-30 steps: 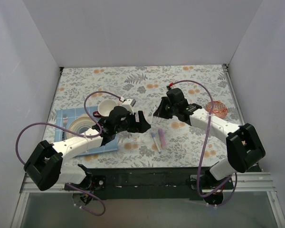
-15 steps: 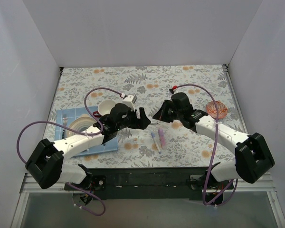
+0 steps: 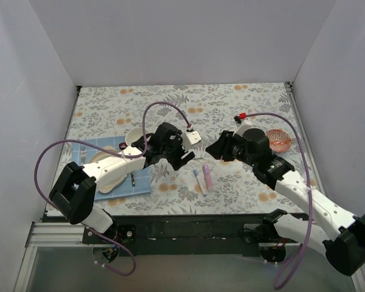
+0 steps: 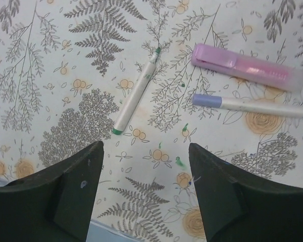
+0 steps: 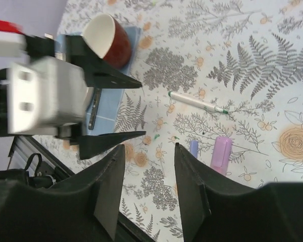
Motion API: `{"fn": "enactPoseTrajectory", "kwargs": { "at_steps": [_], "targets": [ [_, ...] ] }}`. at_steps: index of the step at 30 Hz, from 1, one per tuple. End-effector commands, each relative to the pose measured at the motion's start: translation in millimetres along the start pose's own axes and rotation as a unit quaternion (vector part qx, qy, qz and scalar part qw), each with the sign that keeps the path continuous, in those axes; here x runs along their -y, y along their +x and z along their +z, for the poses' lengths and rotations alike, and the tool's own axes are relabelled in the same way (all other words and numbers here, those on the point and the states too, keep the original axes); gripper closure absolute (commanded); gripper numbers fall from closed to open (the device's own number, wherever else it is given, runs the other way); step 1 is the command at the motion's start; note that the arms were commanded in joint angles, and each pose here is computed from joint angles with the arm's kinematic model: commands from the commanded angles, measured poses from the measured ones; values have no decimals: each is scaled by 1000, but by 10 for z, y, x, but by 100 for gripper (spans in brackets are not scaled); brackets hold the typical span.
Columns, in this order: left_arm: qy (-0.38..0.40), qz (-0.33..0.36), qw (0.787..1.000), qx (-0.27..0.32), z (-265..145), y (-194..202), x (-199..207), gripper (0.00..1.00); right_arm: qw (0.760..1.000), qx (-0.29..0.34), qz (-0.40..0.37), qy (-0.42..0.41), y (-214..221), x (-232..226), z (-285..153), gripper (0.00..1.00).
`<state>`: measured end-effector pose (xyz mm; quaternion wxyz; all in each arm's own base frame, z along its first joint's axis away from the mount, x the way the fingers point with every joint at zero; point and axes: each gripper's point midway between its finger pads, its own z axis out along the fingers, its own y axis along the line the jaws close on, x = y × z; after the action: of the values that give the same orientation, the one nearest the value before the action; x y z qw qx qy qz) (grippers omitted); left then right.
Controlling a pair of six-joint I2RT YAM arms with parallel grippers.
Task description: Insert the pens into the pen caps
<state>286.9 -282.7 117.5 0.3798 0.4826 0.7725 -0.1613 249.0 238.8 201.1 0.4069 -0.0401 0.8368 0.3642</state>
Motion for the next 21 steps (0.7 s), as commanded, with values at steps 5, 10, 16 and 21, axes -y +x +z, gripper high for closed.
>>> {"fn": "enactPoseTrajectory", "kwargs": {
  "at_steps": [5, 10, 16, 21],
  "targets": [
    [49, 152, 986, -38, 372, 148, -145, 37, 995, 90, -40, -31, -274, -127, -457, 52],
    [71, 146, 987, -23, 485, 106, -224, 38, 992, 118, -36, -36, -319, -138, -615, 54],
    [92, 125, 988, -15, 645, 80, -298, 45, 988, 142, -42, -45, -441, -225, -760, 55],
    [111, 115, 986, -37, 751, 263, -298, 48, 984, 161, -53, -56, -588, -349, -903, 55]
  ]
}}
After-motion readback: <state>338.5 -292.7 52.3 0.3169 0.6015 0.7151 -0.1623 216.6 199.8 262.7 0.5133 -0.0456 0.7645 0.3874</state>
